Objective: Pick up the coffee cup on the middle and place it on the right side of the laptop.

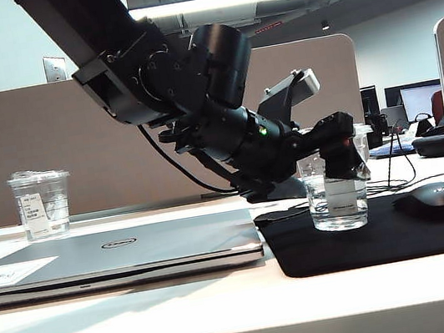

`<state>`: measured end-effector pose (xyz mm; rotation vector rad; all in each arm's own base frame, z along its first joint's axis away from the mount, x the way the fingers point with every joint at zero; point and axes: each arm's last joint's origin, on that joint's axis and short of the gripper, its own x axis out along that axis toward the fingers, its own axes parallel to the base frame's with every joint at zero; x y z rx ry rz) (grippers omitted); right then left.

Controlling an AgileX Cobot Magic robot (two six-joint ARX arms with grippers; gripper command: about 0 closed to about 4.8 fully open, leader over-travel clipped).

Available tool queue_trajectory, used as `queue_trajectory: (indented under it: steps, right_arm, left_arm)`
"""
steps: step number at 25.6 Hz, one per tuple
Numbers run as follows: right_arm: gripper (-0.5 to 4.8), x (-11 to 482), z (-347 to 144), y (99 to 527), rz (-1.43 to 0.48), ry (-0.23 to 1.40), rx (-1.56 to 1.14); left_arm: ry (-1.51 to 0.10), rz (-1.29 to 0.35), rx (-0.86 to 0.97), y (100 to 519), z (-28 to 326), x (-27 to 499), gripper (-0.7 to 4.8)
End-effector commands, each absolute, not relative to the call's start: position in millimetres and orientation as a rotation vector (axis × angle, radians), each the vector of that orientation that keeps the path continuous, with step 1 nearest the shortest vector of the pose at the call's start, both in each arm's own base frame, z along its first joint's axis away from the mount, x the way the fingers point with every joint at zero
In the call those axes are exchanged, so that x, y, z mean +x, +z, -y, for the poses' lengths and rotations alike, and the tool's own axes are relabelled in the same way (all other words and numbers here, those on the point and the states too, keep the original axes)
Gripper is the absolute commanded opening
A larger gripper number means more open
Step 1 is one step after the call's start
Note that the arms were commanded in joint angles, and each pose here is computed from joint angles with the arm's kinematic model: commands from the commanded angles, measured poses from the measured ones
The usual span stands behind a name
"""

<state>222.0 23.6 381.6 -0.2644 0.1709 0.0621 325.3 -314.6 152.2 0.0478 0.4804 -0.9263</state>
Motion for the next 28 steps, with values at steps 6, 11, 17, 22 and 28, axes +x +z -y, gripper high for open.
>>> queue_trajectory:
  steps: [6,11,17,22,28]
  right_arm:
    - [-0.05,220.4,-23.9,385.8,-0.147,0.06,-0.263]
    - [-0.05,219.8,-24.8,386.2,-0.145,0.064,-0.263]
    - [-0.05,212.6,-24.2,389.3,-0.138,0.065,-0.261]
    - [-0.05,200.8,-23.7,389.5,-0.172,0.074,-0.261]
    - [-0.05,159.4,-22.3,385.2,-0.307,0.126,-0.194]
  left_arm:
    - [-0.927,-0.723,0.116,163.4,306.3,304.2,4.79]
    - [-0.921,-0.785,0.142,191.4,296.2,289.3,4.79]
    - [-0.864,-0.841,0.201,242.2,266.8,264.6,3.76]
    - [-0.861,-0.689,0.27,305.9,229.8,239.4,0.11]
    - [-0.745,-0.473,0.248,379.4,175.8,186.9,-0.06]
